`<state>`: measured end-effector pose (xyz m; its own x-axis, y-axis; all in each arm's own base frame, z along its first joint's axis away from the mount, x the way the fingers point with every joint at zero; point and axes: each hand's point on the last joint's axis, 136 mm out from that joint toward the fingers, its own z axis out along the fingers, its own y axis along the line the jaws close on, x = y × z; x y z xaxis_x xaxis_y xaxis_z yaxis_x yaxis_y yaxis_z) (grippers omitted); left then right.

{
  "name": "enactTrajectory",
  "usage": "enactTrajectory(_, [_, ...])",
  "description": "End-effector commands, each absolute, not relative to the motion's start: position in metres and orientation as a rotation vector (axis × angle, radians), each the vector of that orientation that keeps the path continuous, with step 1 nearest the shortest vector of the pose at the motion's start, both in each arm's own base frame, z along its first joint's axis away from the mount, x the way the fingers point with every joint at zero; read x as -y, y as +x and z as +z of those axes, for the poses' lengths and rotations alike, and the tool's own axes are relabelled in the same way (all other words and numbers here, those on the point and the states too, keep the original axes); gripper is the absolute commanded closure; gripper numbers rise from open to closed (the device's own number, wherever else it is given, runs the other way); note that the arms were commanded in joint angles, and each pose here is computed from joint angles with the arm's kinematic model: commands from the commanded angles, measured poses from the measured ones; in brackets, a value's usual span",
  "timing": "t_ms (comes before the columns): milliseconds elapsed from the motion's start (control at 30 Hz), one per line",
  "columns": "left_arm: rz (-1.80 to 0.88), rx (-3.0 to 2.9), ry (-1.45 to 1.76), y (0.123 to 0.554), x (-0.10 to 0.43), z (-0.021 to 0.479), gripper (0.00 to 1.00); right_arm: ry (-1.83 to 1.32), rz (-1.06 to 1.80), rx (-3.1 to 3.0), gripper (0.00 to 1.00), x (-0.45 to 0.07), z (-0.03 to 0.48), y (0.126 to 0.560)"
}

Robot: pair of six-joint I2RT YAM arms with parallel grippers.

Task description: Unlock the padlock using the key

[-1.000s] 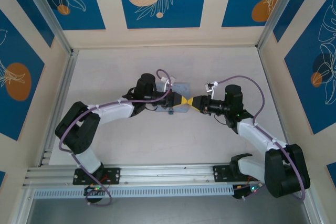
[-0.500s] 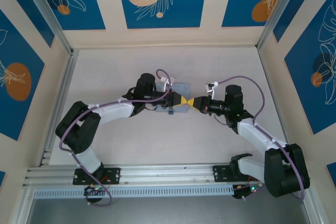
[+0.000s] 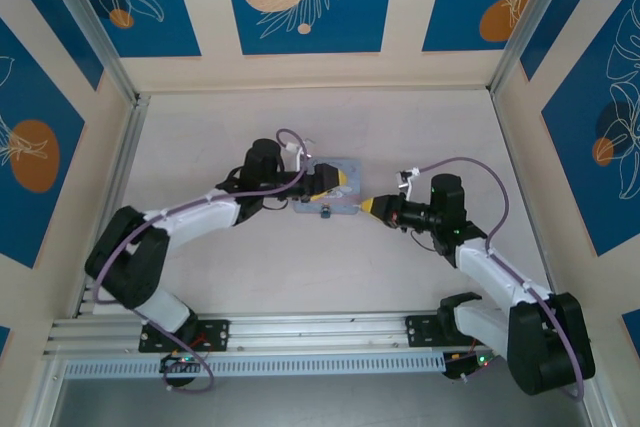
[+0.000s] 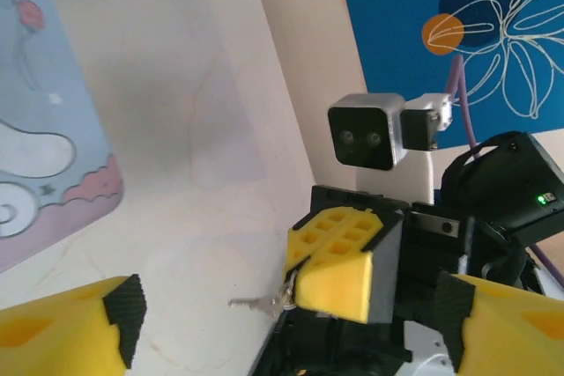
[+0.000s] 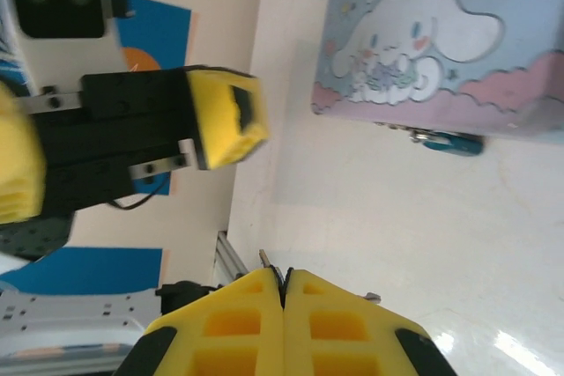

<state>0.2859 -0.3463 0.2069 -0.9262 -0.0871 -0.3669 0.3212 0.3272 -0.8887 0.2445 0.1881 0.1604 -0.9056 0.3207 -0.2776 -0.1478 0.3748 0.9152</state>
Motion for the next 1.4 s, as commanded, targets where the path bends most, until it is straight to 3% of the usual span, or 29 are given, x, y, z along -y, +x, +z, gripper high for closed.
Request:
enactTrajectory(0, [-1.446, -2.285, 0.181, 0.28, 0.321, 0.191, 0.05, 0.306, 1.469, -2.268, 1.0, -0.176, 0.143, 0.245])
enactTrajectory(167, [-1.255, -2.387, 0.193, 0.259, 0.3, 0.144, 0.0, 0.458, 1.411, -2.286, 1.0, -0.168, 0.128, 0.247])
enactTrajectory(367, [-1.065, -2.466, 0.271, 0.248, 0.305, 0.094, 0.02, 0.444, 1.412, -2.309, 1.0, -0.179, 0.127, 0.25])
enactTrajectory(500, [-0.937, -2.458, 0.337, 0.258, 0.315, 0.078, 0.08, 0.427, 1.409, -2.34, 1.0, -0.186, 0.123, 0.252])
enactTrajectory(733, [-0.766, -2.371, 0.329, 0.285, 0.312, 0.066, 0.1, 0.416, 1.389, -2.366, 1.0, -0.189, 0.121, 0.258])
enactTrajectory(1367, [-0.909, -2.303, 0.332, 0.322, 0.369, 0.042, 0.17, 0.531, 1.373, -2.328, 1.0, -0.157, 0.126, 0.281])
